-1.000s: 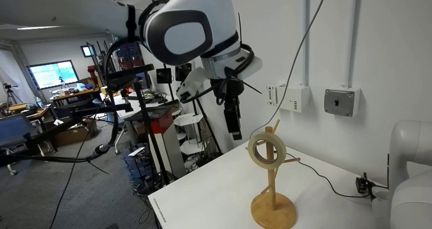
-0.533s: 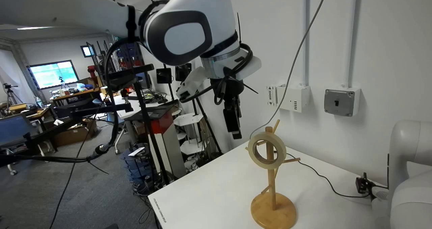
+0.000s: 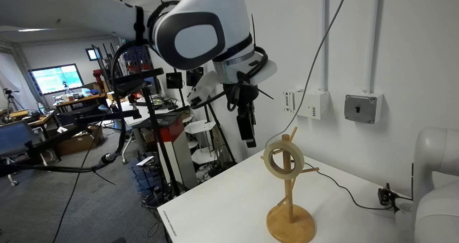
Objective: Take the masking tape and put it on the table
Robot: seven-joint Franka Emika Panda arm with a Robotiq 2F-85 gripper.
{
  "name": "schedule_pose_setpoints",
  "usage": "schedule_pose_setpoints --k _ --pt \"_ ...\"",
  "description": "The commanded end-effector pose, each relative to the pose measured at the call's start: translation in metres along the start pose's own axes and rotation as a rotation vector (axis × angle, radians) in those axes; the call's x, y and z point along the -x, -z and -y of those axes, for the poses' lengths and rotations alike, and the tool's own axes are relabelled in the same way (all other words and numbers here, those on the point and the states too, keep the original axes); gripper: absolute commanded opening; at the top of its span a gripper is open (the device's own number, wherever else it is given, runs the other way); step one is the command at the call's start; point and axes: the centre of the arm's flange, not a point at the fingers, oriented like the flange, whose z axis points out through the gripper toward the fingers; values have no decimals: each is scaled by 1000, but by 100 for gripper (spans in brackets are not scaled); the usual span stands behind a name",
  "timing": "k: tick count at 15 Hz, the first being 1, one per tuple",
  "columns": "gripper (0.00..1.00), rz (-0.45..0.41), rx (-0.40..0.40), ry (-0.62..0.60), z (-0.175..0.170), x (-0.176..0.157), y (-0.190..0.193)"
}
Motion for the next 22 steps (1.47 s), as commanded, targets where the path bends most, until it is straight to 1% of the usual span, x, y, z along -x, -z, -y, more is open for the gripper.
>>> schedule_pose_setpoints --k 1,4,7,16,17,21,22 --pt "100 7 -3 -4 0 0 0" --pt "100 11 -6 -4 0 0 -1" --pt "100 32 3 -1 -1 1 -1" --pt "100 77 11 84 -2 2 -3" --pt "100 95 6 96 -20 55 -14" --pt "100 156 29 202 -43 99 -21" --pt "100 164 54 229 -46 106 -21"
